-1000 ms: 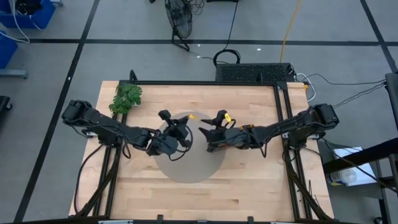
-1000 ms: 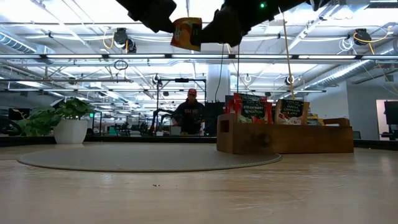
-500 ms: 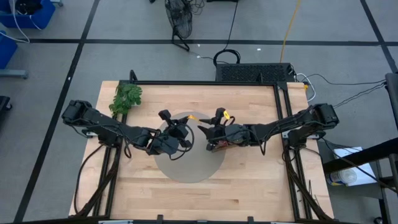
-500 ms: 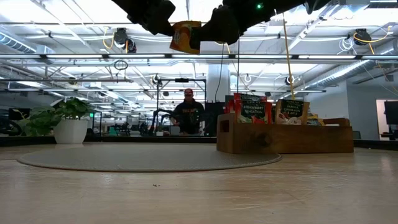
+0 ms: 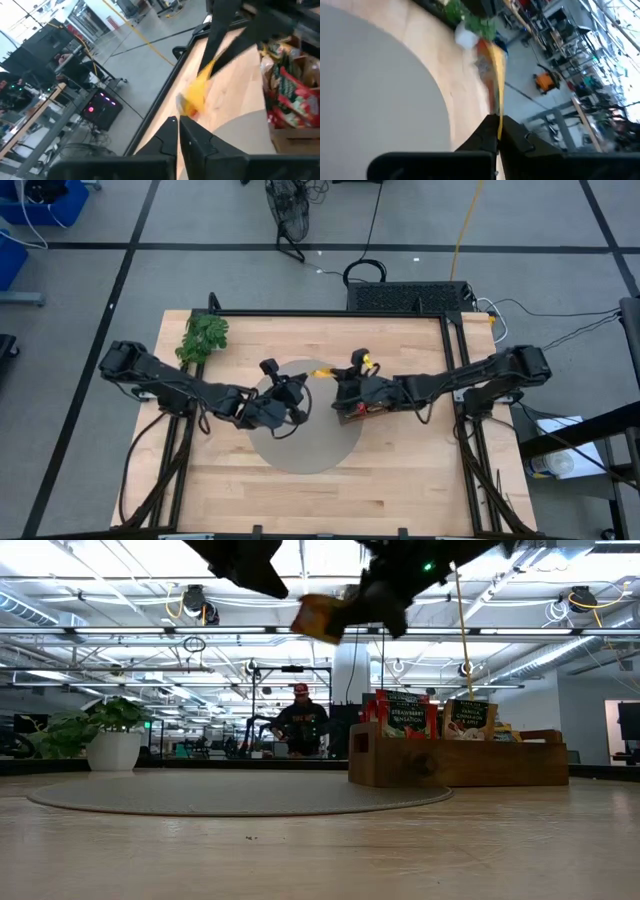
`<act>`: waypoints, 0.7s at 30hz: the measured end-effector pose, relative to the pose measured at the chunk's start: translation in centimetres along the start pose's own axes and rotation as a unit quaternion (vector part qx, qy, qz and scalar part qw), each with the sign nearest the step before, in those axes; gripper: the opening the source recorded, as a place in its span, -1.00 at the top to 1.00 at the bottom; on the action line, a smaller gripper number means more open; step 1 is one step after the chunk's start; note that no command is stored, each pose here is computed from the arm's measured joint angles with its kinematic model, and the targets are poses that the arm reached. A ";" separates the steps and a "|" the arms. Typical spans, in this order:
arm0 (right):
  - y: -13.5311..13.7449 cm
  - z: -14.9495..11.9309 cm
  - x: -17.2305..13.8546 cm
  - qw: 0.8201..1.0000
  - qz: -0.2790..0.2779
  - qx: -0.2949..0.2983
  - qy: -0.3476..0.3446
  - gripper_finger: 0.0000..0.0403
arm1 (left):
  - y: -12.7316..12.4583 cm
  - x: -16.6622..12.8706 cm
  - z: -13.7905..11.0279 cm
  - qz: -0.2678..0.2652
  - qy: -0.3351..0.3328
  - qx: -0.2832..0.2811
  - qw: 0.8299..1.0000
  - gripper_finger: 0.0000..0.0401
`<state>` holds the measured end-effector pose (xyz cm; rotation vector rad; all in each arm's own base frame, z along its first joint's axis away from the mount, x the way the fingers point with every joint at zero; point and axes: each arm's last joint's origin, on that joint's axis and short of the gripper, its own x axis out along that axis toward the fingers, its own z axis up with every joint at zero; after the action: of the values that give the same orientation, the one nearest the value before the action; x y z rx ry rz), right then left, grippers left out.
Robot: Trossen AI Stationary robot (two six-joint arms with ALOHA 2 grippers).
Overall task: Pick & Place Tea
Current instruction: Put the yellow tea bag into the right section of the wooden organizer
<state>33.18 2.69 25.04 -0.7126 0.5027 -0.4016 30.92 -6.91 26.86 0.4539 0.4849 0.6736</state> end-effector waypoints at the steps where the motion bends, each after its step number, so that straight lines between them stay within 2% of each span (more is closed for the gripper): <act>1: 0.0 0.3 -0.8 1.000 0.001 -0.007 0.007 1.00 | 0.1 -0.3 0.1 -0.002 -0.004 -0.002 1.000 0.86; 5: -0.2 1.0 -4.6 0.997 0.069 -0.008 0.038 1.00 | 0.3 -1.0 0.5 -0.002 -0.015 -0.003 1.000 0.79; 9: -1.6 1.5 -8.1 0.976 0.154 0.020 0.155 1.00 | 0.2 -0.8 0.2 0.004 -0.006 0.002 1.000 0.77; 12: -2.8 1.9 -9.7 0.938 0.198 0.048 0.281 1.00 | 0.5 -0.4 0.1 0.007 0.002 -0.006 1.000 0.77; 16: -3.1 1.5 -9.7 0.864 0.227 0.031 0.449 1.00 | 1.0 0.3 -0.3 0.017 0.015 -0.025 0.999 0.77; 18: -2.4 1.0 -9.0 0.836 0.240 0.015 0.494 1.00 | 1.1 0.5 -0.3 0.020 0.018 -0.033 0.999 0.77; 21: -1.2 0.3 -7.9 0.811 0.274 0.003 0.517 1.00 | 1.4 0.9 -0.4 0.023 0.024 -0.042 0.999 0.77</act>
<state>26.74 6.04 28.39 -0.2476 1.7009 -0.2093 30.61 -5.27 27.01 0.3719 0.4902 0.7477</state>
